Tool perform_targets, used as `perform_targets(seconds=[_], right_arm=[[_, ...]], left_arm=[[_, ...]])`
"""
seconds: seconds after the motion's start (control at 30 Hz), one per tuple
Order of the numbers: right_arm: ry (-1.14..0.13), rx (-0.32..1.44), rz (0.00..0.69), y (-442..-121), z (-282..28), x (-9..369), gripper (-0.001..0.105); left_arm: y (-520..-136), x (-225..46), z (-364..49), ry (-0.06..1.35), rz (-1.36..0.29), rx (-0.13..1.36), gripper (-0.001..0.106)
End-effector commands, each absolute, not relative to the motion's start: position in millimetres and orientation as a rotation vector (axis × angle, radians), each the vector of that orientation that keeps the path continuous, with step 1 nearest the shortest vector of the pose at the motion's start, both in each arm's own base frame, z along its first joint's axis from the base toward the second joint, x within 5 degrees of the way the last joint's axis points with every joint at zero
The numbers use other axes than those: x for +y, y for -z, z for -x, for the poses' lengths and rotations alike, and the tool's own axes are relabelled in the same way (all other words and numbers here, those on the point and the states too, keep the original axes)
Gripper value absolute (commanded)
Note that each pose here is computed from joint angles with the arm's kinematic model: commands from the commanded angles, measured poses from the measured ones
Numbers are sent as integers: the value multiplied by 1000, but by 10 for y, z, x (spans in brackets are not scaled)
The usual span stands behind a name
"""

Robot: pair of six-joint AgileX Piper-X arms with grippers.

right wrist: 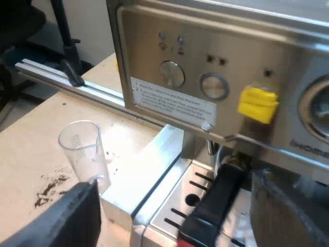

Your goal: Place mug into machine

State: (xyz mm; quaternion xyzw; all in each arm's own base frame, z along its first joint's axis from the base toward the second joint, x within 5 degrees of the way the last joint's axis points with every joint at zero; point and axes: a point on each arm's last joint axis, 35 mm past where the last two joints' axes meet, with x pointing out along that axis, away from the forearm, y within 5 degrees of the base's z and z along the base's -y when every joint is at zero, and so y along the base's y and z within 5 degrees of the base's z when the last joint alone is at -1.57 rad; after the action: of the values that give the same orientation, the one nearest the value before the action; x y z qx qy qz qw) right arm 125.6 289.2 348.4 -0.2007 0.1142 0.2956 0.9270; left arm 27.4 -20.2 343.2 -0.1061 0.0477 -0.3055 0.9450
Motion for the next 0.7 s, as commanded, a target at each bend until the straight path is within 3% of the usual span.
perform_targets(seconds=[0.03, 0.13, 0.17, 0.4, 0.7], right_arm=[[-610, 246, 432, -3606, -1261, 2701, 64], [-628, 261, 419, -3681, -1286, 2567, 64], [-616, 268, 380, -3800, -1355, 2358, 64], [-462, 243, 289, -4153, -1448, 1609, 64], [-252, 335, 232, -4241, -1489, 736, 64]], left_arm=[[-3534, -209, -284, 632, 278, 92, 81], [-3715, -252, -413, 564, 284, 98, 81], [-3777, -255, -435, 545, 285, 93, 81], [-4145, -321, -732, 424, 283, 105, 81], [-4278, -199, -1055, 312, 297, 145, 81]])
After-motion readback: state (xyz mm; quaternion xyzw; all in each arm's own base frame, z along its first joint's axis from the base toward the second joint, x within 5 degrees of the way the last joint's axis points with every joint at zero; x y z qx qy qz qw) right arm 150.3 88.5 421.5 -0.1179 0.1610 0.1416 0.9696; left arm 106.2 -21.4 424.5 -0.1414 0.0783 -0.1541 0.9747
